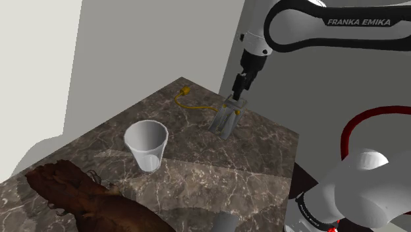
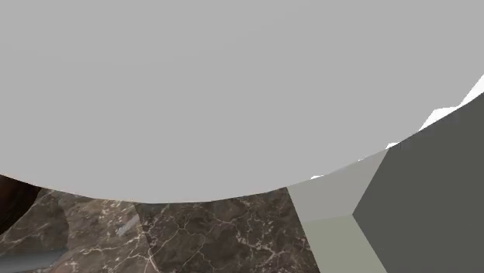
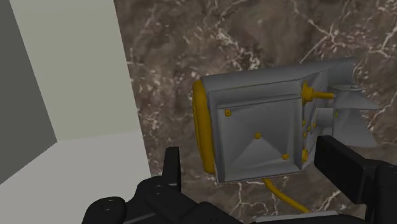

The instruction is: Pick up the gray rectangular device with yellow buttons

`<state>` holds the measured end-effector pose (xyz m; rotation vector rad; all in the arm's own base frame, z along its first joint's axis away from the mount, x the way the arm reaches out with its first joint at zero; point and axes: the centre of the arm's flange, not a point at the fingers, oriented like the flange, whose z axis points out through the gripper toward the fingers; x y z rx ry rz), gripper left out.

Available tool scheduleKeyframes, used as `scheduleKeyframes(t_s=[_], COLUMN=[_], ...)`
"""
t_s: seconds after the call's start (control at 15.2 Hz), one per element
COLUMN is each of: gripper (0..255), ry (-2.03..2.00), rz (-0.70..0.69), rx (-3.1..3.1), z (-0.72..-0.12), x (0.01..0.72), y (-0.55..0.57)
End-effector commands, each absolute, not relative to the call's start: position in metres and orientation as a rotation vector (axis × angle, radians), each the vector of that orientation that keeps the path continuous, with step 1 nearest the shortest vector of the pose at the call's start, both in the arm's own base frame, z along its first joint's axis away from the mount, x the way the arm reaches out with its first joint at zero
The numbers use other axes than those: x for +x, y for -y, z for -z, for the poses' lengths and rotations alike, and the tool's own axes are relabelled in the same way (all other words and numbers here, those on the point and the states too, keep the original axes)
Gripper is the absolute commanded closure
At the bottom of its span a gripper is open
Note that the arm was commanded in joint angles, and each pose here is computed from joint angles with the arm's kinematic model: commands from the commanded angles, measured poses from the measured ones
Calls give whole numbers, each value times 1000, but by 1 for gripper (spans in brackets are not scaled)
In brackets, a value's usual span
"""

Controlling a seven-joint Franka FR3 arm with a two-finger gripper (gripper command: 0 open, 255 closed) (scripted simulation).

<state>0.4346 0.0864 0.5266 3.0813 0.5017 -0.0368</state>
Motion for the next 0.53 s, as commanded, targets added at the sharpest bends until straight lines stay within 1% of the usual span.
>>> scheduleKeyframes(t_s=[0.0, 0.46], gripper=[0, 0], ry=[-597, -876], rz=[34, 29], rx=[3056, 2961], z=[-512, -473], x=[451, 496], y=[-103, -163])
